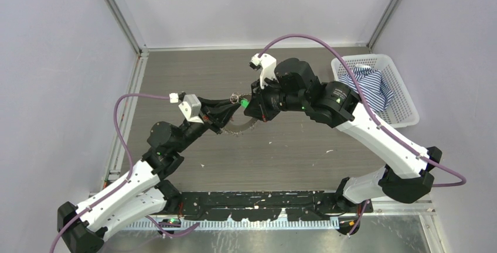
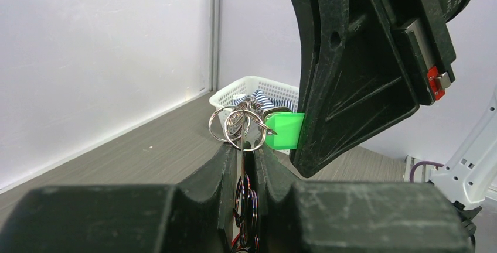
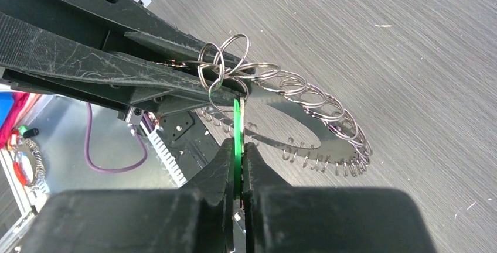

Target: Remove the keys from the keyring

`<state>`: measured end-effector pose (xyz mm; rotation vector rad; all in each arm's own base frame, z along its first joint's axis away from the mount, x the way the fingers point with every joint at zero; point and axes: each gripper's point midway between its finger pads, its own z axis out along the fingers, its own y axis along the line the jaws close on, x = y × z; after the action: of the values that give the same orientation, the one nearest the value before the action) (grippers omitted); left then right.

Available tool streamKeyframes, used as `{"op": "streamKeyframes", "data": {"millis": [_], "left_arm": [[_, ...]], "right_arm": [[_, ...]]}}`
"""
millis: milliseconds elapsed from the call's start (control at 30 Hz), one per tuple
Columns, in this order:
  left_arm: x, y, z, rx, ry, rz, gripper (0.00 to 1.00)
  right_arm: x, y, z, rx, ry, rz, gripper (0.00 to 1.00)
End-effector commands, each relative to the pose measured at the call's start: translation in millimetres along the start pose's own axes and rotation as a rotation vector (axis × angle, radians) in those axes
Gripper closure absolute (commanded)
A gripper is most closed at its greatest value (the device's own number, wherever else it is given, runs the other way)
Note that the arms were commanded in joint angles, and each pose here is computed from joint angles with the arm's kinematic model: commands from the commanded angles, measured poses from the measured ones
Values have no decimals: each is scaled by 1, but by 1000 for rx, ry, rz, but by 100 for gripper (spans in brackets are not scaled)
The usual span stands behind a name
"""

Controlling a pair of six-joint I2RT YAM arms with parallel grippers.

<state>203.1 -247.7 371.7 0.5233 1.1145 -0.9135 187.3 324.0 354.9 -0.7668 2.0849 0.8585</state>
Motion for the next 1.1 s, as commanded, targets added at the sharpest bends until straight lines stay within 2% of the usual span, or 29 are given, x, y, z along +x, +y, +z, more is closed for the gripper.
{"op": "streamKeyframes", "data": {"millis": [0, 200, 633, 1067], "left_arm": [[-53, -13, 3, 54, -141, 22, 100], [-44, -11, 4, 48, -121, 39, 100], [-42, 26, 4, -135, -168, 133, 100], [-70, 6, -2, -42, -286, 187, 100]], "right_arm": [[-22, -2, -10, 19, -108, -14, 99], [-26, 8, -17, -16, -108, 1, 99], [-30, 41, -32, -67, -120, -56, 99], [-13, 42, -12, -53, -42, -112, 99]]}}
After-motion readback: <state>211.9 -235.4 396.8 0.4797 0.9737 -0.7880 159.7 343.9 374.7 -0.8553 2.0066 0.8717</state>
